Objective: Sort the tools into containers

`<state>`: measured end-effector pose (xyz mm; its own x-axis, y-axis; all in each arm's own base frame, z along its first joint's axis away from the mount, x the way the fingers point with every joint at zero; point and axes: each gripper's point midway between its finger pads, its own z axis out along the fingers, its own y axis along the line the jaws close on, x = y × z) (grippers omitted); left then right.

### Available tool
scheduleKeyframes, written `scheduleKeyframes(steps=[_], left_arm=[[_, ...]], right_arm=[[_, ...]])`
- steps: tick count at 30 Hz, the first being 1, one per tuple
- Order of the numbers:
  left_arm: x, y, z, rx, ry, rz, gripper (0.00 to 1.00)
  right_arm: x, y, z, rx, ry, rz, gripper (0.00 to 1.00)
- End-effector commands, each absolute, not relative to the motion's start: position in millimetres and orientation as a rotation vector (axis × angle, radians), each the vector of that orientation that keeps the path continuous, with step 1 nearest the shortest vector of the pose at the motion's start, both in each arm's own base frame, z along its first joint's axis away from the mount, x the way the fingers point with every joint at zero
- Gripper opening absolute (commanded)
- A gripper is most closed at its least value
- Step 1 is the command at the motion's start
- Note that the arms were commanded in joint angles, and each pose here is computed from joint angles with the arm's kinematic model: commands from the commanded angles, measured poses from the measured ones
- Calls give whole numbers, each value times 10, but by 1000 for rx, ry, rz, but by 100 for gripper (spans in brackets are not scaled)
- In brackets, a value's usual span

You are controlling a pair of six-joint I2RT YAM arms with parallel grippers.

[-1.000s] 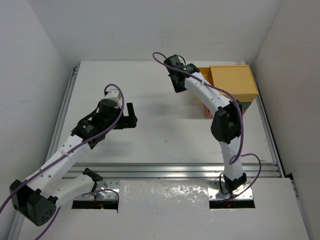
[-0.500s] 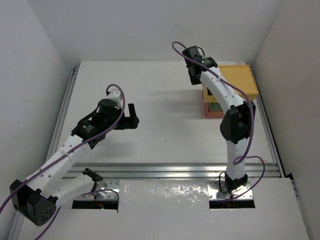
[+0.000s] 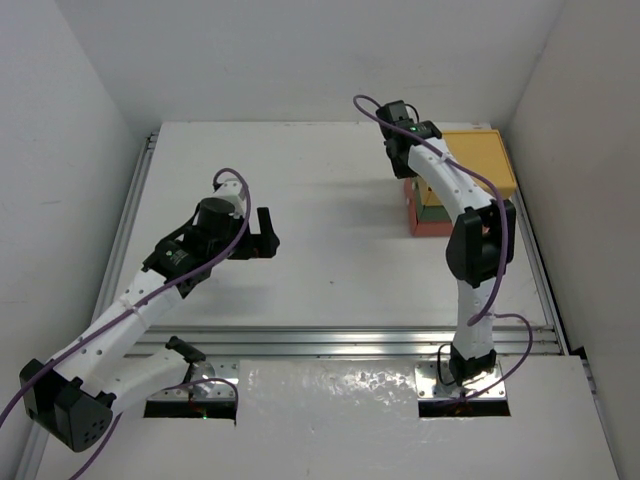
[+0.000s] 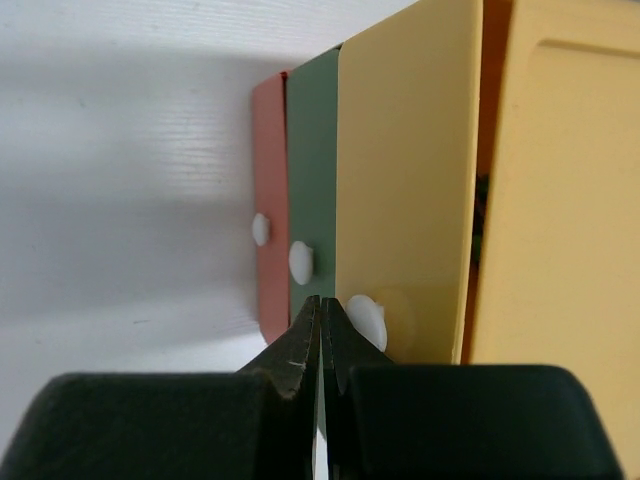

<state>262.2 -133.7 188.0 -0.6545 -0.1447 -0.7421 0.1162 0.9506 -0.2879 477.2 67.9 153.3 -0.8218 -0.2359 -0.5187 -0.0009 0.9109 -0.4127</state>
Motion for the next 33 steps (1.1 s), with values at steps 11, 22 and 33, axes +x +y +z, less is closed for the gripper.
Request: scheduleKeyframes(steps=[11, 22, 33], left_arm=[[2655, -1388, 1920, 7, 2215, -413, 100], [2689, -1263, 2008, -63, 2182, -352, 100], [2707, -298, 3318, -525, 1806, -27, 100]], right_arm=[[4771, 561, 1941, -111, 2381, -556, 0], [4550, 1019, 2191, -195, 2397, -204, 4], [3042, 1174, 3034, -161, 2093, 191, 99]])
